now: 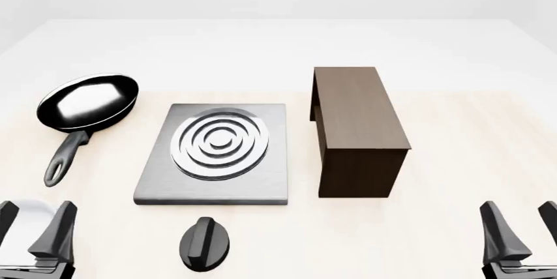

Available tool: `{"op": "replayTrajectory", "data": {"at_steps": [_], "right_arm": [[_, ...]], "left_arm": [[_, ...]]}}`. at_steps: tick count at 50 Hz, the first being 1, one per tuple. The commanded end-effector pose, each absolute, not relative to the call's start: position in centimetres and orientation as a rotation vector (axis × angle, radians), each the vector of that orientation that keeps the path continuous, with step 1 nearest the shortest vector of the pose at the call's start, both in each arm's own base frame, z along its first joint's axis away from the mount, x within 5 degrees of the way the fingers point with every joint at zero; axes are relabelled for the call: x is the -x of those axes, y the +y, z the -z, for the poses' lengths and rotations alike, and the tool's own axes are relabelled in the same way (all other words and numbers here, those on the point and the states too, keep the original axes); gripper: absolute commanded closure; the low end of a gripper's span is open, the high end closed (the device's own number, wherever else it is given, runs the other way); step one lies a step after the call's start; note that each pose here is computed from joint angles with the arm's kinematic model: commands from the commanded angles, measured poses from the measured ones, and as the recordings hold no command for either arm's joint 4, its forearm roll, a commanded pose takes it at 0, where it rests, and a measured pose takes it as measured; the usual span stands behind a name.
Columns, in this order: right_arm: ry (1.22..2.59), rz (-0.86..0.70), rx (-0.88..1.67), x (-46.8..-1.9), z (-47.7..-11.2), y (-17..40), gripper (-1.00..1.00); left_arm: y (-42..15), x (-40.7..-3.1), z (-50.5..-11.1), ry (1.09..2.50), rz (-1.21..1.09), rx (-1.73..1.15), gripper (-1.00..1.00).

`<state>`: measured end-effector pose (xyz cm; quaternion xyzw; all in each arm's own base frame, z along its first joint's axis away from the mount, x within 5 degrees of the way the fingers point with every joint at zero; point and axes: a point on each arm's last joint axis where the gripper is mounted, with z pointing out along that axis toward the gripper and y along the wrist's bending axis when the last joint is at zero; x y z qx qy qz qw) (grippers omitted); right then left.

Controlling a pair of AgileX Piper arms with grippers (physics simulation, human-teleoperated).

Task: Turn on the stove.

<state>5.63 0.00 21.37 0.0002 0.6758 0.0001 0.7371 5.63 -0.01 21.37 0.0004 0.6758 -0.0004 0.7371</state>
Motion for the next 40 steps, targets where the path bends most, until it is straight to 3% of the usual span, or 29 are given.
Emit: {"op": "replayTrajectory", "data": {"at_steps": [1, 23, 40], "right_arm": [[1.485, -0.001, -0.001, -5.7, -21.4, 0.0, -1.00], [1.485, 0.001, 0.001, -5.7, -21.4, 0.0, -1.00], [1.484, 0.005, 0.007, -5.7, -21.5, 0.0, -1.00]], "left_arm": [[0.0, -5.7, -21.5, 1.484, 0.007, 0.002, -1.00], [-0.1, -5.6, -21.7, 1.484, 0.006, -0.013, -1.00], [-0.1, -6.3, -23.8, 1.601, -0.005, -0.025, -1.00]]}}
